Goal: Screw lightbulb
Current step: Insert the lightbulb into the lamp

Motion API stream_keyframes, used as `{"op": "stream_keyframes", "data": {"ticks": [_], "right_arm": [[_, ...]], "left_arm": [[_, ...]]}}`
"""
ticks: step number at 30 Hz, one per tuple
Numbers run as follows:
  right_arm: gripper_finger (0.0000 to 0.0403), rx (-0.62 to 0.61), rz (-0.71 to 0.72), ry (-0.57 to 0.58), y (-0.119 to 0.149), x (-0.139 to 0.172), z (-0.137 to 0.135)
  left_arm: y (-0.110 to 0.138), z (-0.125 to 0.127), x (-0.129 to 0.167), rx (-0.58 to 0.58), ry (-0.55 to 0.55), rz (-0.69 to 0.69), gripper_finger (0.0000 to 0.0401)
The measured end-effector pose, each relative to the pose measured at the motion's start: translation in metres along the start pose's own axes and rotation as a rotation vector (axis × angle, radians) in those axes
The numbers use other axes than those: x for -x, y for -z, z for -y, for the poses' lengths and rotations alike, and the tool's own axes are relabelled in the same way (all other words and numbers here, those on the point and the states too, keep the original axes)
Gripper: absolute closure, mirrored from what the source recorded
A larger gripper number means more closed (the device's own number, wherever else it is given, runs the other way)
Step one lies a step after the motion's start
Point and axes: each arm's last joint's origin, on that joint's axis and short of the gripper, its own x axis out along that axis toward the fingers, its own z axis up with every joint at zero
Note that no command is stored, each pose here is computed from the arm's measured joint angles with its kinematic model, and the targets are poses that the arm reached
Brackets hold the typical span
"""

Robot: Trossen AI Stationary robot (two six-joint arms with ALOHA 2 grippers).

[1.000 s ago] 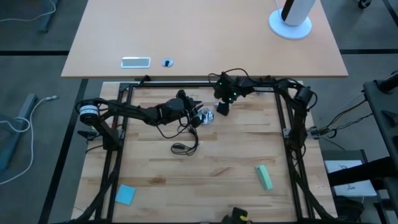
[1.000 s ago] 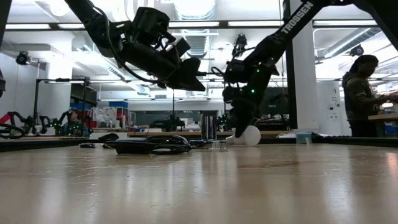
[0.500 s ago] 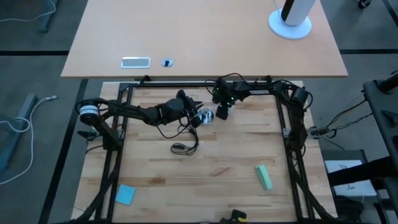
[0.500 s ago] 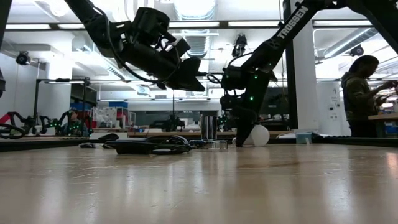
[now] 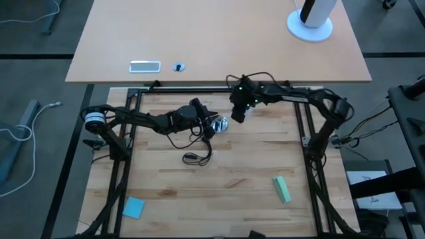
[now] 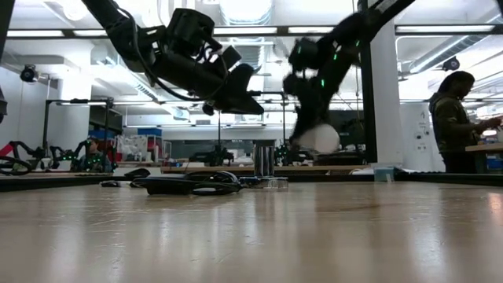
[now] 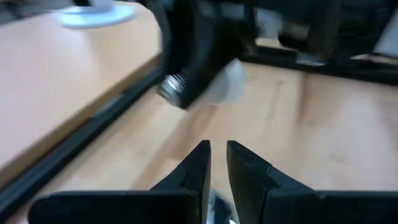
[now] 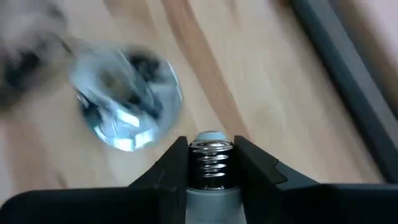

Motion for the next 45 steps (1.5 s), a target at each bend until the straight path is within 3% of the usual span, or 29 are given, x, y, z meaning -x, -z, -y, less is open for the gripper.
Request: {"op": "stream_keyframes", "data": {"ticks": [6,13,20,27,36,45], "right_arm": [[0.0319,0.03,0.265,-0.082,-0.009,0.043,-0.026],[0.0319,0.069,0.561,-0.184,0.001,0.078,-0.054],[0.0319,0.076,0.698,-0.235,0.015,0.077,-0.072],[0.0319,0.043,0.781,-0.263,0.015,0.072,-0.079],[0.0319,-0.02,0.79,-0.233,0.01,0.058,-0.081],[0.0319,0.004,0.816,-0.266,0.008,0.052,-0.094]], "left_arm": [[-0.001,0.006,0.001,0.083,0.131,0.002,0.0348],[-0.011,0.017,0.003,0.078,0.17,0.106,0.0279],[-0.029,0.024,0.009,0.076,0.189,0.306,0.0194],[-0.033,0.023,0.011,0.092,0.147,0.346,0.014],[-0.038,0.028,0.011,0.076,0.287,0.36,0.0135],[-0.039,0.029,0.011,0.087,0.289,0.367,0.0166]]}}
